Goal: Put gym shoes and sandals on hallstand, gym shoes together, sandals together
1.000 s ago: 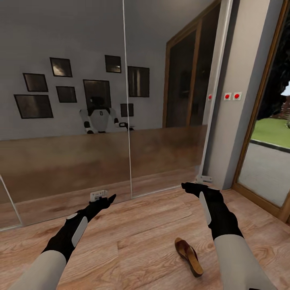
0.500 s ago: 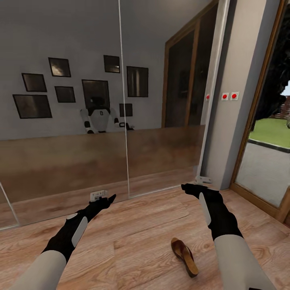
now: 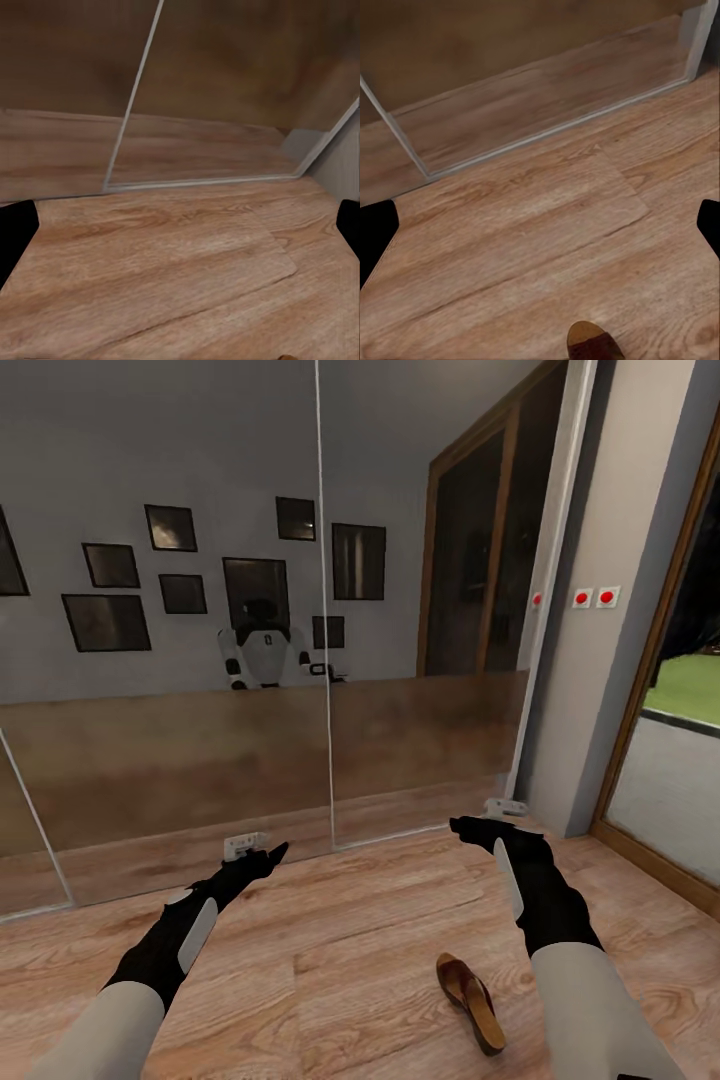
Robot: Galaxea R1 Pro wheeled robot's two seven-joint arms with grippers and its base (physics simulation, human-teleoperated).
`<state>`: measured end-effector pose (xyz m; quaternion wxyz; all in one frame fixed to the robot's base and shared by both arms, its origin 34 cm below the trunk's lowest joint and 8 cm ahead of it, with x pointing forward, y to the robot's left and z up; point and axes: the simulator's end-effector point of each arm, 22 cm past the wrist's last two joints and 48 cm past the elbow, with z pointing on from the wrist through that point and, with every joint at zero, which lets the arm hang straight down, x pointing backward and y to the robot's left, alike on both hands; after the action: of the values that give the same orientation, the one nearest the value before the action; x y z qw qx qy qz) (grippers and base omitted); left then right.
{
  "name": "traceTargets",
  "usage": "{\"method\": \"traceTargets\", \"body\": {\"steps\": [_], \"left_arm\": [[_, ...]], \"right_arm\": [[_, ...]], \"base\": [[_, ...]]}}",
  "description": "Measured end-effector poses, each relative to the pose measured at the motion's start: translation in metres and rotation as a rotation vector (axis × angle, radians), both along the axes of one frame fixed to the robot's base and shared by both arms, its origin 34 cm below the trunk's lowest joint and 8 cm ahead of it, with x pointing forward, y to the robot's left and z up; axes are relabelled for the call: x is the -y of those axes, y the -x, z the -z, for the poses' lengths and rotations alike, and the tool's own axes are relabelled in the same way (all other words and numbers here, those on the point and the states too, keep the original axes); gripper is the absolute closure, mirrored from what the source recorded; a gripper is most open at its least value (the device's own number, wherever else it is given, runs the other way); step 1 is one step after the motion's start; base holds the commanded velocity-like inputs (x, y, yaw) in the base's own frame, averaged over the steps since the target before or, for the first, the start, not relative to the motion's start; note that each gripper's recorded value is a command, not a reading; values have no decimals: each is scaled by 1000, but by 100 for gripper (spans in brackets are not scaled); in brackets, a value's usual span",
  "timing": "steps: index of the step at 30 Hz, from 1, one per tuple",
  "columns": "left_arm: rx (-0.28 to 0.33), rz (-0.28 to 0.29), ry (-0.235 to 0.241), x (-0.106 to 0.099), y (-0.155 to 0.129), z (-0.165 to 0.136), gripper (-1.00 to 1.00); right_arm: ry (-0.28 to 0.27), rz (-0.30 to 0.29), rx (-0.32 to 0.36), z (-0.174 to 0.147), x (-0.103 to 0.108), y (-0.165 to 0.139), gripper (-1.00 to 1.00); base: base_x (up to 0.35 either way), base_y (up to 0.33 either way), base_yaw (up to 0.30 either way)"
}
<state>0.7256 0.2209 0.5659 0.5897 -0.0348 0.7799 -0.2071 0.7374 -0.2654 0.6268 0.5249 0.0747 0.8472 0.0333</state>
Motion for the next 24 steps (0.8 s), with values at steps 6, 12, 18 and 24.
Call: {"method": "traceTargets", "body": {"steps": [6,12,18,24], "left_arm": [[-1,0,0,0,0,1,-100],[-1,0,0,0,0,1,-100],[-1,0,0,0,0,1,-100],[-1,0,0,0,0,1,-100]], "right_arm": [[-1,0,-1,1,0,0,-100],[-1,0,-1,1,0,0,-100],[-2,0,-1,1,0,0,-100],[-3,-1,-1,1,0,0,-100]], "base": [[28,-154,174],[2,-137,9],[0,-21,1],[0,-217,0]]}}
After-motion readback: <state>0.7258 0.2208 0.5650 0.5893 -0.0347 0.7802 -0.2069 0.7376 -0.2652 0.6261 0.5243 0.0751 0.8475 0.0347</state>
